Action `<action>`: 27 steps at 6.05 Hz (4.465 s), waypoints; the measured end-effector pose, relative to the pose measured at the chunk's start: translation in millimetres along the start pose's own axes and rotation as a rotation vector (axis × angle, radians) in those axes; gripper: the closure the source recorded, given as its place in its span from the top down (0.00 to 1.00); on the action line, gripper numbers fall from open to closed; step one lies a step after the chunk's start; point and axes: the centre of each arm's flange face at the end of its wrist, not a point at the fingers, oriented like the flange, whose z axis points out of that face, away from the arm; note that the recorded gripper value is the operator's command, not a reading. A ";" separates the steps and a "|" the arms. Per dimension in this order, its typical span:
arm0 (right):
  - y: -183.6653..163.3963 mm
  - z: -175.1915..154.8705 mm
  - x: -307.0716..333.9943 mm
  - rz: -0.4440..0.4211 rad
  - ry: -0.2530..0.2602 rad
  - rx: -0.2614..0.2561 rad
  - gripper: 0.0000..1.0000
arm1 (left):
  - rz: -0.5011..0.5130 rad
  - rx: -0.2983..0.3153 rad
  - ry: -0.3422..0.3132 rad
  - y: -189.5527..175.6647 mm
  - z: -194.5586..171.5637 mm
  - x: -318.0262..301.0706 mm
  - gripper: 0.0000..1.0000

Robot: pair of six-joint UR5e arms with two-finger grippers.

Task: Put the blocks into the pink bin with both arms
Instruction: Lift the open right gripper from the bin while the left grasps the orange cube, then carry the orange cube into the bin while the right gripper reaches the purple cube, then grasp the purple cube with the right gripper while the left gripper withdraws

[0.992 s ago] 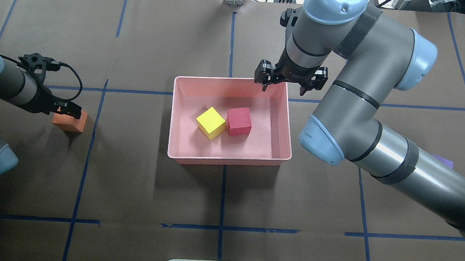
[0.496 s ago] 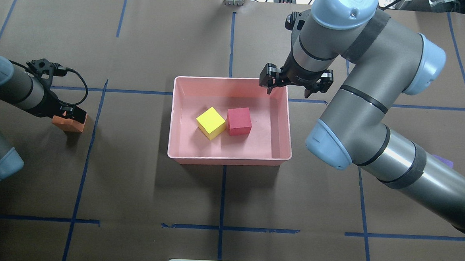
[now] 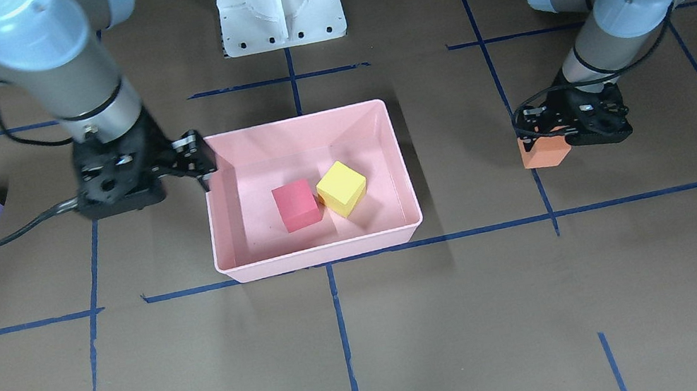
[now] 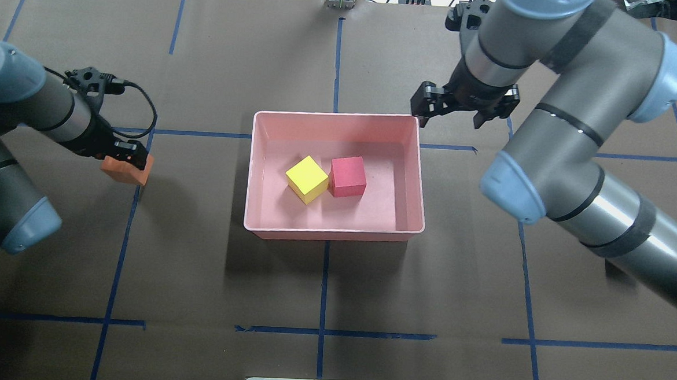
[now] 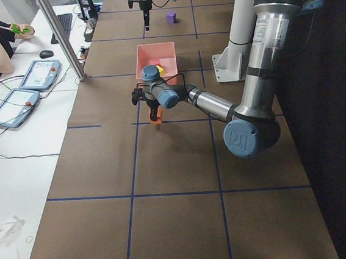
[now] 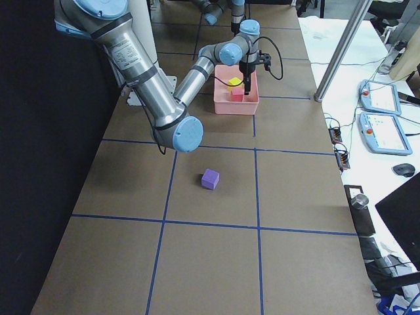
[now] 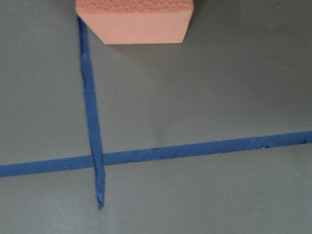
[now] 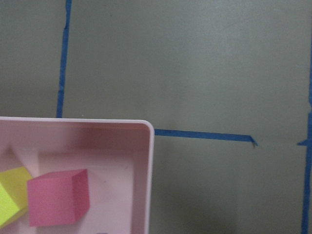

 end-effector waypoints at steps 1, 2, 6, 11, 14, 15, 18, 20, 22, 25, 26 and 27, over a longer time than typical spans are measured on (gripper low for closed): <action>-1.7 1.0 42.7 -0.063 0.015 -0.011 1.00 | -0.019 -0.007 -0.006 -13.6 -34.2 46.8 0.34; 3.7 2.9 92.2 -0.129 0.037 -0.014 1.00 | -0.063 -0.008 -0.003 -24.1 -68.5 93.3 0.35; 82.7 43.0 261.5 -0.243 -0.005 0.044 1.00 | -0.231 -0.002 0.038 -58.7 -96.5 255.7 1.00; 140.1 61.1 331.3 -0.596 0.039 0.053 1.00 | -0.188 0.020 0.034 -51.7 -93.9 280.4 1.00; 175.1 83.8 348.6 -0.770 0.027 0.033 1.00 | -0.186 0.024 0.036 -50.9 -95.7 280.6 1.00; 188.4 92.2 353.3 -0.833 0.025 0.003 1.00 | -0.186 0.025 0.037 -50.5 -96.1 281.0 1.00; 208.5 108.7 375.7 -0.915 0.035 -0.061 1.00 | -0.187 0.028 0.042 -46.7 -98.0 279.4 1.00; 204.8 121.5 376.6 -0.921 0.034 -0.078 1.00 | -0.187 0.029 0.043 -42.8 -97.8 274.2 1.00; 195.9 136.8 375.7 -0.921 0.033 -0.091 0.95 | -0.186 0.030 0.042 -42.4 -97.3 273.2 1.00; 198.1 152.0 370.8 -0.920 0.027 -0.117 0.34 | -0.183 0.029 0.042 -42.4 -96.1 272.3 1.00; 196.2 149.8 365.2 -0.909 0.020 -0.110 0.34 | -0.181 0.028 0.041 -42.0 -94.8 270.5 1.00; 191.9 142.7 352.2 -0.868 0.000 -0.093 0.34 | -0.146 0.026 0.035 -37.1 -92.1 260.9 1.00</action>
